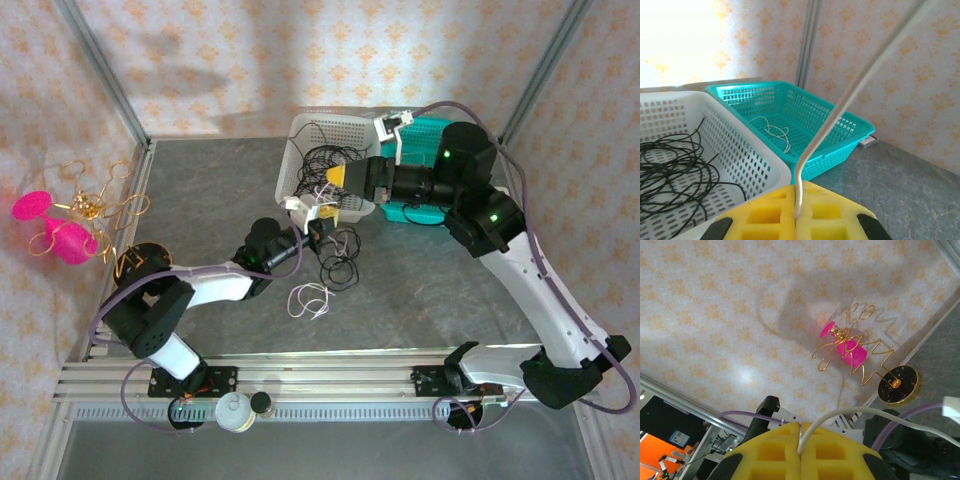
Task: Untangle the cables
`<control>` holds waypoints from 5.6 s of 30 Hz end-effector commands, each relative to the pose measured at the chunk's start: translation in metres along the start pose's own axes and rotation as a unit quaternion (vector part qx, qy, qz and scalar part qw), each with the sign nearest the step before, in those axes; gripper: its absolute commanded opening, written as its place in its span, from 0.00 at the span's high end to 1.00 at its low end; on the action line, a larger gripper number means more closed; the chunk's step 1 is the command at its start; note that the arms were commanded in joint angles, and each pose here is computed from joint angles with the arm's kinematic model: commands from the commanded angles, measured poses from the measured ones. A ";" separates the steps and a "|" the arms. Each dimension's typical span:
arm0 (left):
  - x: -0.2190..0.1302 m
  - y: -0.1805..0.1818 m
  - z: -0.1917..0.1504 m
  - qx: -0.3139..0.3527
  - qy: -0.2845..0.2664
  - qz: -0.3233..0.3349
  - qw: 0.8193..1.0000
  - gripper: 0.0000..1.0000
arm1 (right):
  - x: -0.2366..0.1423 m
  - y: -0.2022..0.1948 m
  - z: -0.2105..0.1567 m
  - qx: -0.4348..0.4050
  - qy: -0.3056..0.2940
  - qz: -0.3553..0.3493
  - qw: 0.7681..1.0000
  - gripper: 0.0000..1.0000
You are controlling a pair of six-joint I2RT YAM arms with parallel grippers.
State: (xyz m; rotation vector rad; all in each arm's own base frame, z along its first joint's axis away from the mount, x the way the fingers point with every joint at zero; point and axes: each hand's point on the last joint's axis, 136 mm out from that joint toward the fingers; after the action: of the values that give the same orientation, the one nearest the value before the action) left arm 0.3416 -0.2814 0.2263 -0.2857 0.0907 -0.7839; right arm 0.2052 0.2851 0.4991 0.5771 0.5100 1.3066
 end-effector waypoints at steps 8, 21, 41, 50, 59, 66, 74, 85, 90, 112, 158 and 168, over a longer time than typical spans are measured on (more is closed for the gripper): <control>-0.045 0.020 0.005 0.004 -0.024 0.067 0.997 1.00 | -0.033 0.028 0.040 -0.076 -0.065 -0.020 0.995 1.00; -0.059 0.032 0.011 0.014 -0.015 0.118 0.993 1.00 | -0.041 0.027 0.038 -0.080 -0.074 -0.032 0.994 1.00; -0.113 0.025 -0.068 -0.149 0.197 0.154 0.957 0.15 | -0.009 -0.073 -0.016 -0.025 -0.030 -0.086 0.996 1.00; -0.086 -0.044 0.076 -0.155 0.058 0.004 0.986 0.26 | -0.006 -0.083 -0.026 -0.008 -0.024 -0.079 0.997 1.00; -0.065 -0.061 0.118 -0.138 0.020 -0.035 0.990 0.38 | -0.007 -0.081 -0.028 -0.003 -0.028 -0.073 0.997 1.00; -0.086 0.020 0.004 -0.163 0.167 0.181 0.955 0.34 | -0.009 -0.085 -0.035 -0.003 -0.024 -0.080 0.997 1.00; -0.144 0.065 -0.087 -0.134 0.303 0.316 0.889 0.02 | -0.014 -0.111 -0.044 0.009 -0.022 -0.124 0.992 1.00; -0.196 0.098 -0.124 -0.173 0.341 0.459 0.802 0.01 | -0.016 -0.132 -0.058 0.013 -0.017 -0.144 0.989 1.00; -0.181 0.084 -0.087 -0.197 0.290 0.424 0.835 0.15 | -0.014 -0.142 -0.067 0.022 -0.004 -0.144 0.989 1.00; -0.054 -0.070 0.078 -0.177 0.073 -0.071 0.979 0.53 | -0.003 -0.126 -0.063 0.059 -0.012 -0.061 0.996 1.00; -0.063 -0.079 0.090 -0.140 0.042 -0.056 0.988 0.48 | -0.002 -0.126 -0.065 0.061 -0.005 -0.057 0.996 1.00; -0.051 -0.076 0.091 -0.138 0.043 -0.051 0.988 0.83 | -0.003 -0.124 -0.066 0.062 -0.005 -0.055 0.997 1.00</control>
State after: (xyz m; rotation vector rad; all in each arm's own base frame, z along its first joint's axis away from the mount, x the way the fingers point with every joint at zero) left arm 0.2679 -0.2759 0.3087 -0.5142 0.3494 -0.8741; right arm 0.2598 0.2717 0.3565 0.6549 0.6564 1.1374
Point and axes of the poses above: each hand's point on the last joint's axis, 136 mm out from that joint toward the fingers, its own x axis out along the fingers, its own y axis along the line the jaws close on, z = x × y, and after that the axes turned 7 degrees about -x, right-handed
